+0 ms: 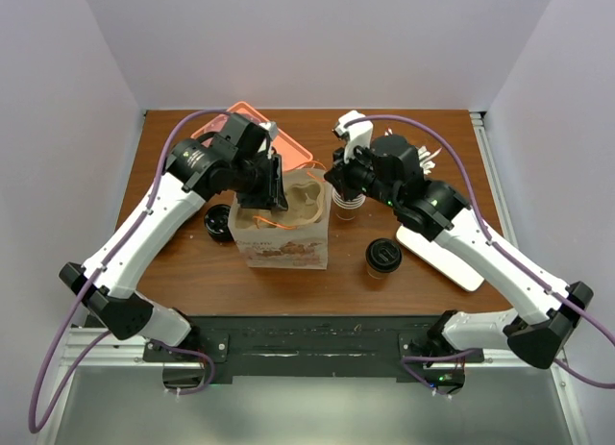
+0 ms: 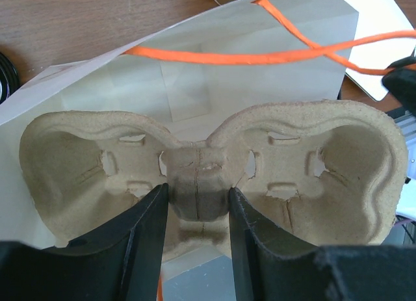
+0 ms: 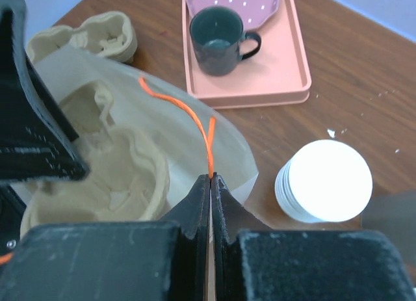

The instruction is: Pack the takeout coffee

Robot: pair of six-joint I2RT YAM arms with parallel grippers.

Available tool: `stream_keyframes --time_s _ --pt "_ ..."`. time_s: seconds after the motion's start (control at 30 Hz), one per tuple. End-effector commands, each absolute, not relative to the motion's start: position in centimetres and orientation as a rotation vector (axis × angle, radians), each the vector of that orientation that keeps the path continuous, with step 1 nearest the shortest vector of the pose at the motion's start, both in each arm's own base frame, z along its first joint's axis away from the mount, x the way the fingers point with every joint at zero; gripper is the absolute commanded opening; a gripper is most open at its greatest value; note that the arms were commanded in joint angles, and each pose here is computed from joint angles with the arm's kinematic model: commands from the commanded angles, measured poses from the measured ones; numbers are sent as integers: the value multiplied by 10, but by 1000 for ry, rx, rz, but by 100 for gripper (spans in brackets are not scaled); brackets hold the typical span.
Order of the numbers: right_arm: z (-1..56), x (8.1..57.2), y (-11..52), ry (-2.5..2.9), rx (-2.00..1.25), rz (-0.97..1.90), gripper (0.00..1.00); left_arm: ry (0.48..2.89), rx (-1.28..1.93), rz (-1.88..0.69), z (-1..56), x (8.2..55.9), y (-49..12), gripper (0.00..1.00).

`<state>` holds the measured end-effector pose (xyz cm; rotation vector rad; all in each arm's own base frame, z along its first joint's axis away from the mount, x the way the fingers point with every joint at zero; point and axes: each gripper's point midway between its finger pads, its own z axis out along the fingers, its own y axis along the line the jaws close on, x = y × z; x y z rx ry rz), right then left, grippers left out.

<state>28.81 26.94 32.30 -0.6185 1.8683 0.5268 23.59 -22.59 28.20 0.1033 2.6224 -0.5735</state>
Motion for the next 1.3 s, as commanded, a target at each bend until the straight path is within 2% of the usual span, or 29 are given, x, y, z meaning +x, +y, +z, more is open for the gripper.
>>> stream_keyframes --time_s 0.0,0.17,0.23,0.27,0.33,0.43,0.7,1.27 --pt "377 300 277 1710 -595 541 0 2577 142 -574 295 240 -227 13" --pt "387 298 285 1665 -622 581 6 2545 117 -554 298 252 -229 12" --pt "388 293 288 1660 -642 615 12 2528 103 -566 301 257 -233 12" --pt "389 292 287 1667 -632 619 17 2519 96 -565 303 259 -233 12" --pt "390 287 280 1727 -572 632 34 2499 82 -577 307 262 -235 12" --pt "384 286 257 1838 -383 602 45 2493 74 -569 308 264 -234 12" --pt "334 266 239 2076 -199 604 45 2507 81 -490 300 267 -225 12" --pt "306 251 267 2192 -178 780 44 2526 116 -466 293 269 -226 11"
